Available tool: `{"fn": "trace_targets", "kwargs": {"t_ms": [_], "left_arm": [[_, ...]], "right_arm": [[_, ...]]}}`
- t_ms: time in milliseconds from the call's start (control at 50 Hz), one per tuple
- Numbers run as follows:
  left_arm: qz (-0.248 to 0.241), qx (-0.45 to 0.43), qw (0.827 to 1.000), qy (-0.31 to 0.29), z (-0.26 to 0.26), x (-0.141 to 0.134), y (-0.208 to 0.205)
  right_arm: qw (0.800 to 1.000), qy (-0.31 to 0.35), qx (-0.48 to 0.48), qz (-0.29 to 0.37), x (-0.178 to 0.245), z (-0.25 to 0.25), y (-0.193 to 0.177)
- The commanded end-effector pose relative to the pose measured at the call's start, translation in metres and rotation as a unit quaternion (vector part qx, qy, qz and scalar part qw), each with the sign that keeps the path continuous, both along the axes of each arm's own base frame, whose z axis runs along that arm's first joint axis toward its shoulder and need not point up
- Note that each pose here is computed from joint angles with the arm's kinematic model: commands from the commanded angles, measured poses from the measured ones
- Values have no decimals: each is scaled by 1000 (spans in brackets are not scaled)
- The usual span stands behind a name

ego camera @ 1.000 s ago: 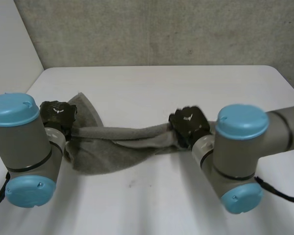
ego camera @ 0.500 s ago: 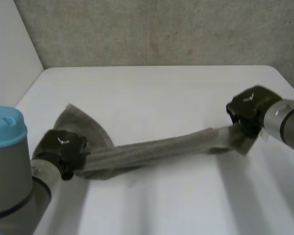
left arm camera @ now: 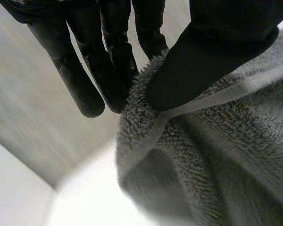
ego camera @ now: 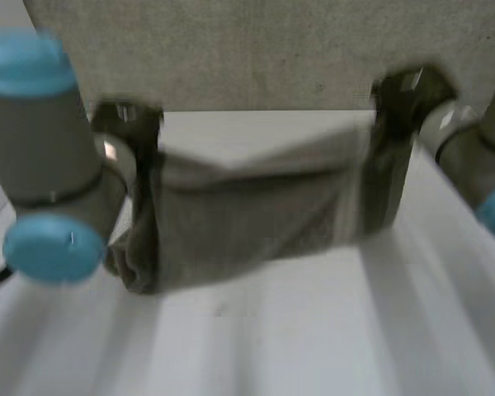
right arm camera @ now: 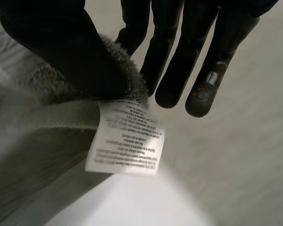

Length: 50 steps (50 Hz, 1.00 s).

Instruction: Fold the towel.

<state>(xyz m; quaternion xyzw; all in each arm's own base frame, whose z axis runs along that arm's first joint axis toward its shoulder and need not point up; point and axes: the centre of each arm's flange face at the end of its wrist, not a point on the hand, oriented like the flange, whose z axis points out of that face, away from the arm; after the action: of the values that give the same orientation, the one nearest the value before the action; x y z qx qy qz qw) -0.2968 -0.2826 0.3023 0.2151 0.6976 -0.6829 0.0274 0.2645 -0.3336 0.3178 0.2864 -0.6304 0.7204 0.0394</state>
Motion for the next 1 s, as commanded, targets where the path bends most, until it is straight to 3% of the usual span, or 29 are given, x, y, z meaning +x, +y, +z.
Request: {"fn": "trace_targets", "kwargs": {"t_ms": [20, 100, 140, 180, 280, 360, 400, 460, 640, 840, 1000], "left_arm": [[4, -208, 965, 162, 137, -2, -7], [1, -209, 959, 192, 144, 0, -1], [5, -190, 963, 192, 136, 1, -1], [29, -118, 979, 161, 97, 5, 0], [59, 3, 994, 88, 29, 15, 19], [53, 80, 995, 33, -21, 19, 44], [32, 138, 990, -3, -64, 17, 74], [23, 159, 987, -12, -82, 15, 87], [-6, 217, 976, -30, -149, 4, 117], [-14, 194, 981, -8, -129, 2, 117], [-2, 174, 985, 13, -112, 15, 116]], "right_arm": [[967, -141, -212, 1, -6, 103, 6], [971, -133, -198, 8, -6, 96, 13], [983, -110, -147, 14, -7, 71, 14], [989, -94, -110, 23, -6, 54, 16], [998, -43, 28, 36, -10, -1, 25], [991, 6, 132, 24, -20, -47, 27], [977, 56, 207, 14, -30, -85, 32], [966, 87, 245, 3, -44, -112, 33], [955, 101, 278, -8, -58, -146, 40], [963, 87, 254, -37, -76, -150, 32], [967, 73, 239, -55, -85, -151, 23]]}}
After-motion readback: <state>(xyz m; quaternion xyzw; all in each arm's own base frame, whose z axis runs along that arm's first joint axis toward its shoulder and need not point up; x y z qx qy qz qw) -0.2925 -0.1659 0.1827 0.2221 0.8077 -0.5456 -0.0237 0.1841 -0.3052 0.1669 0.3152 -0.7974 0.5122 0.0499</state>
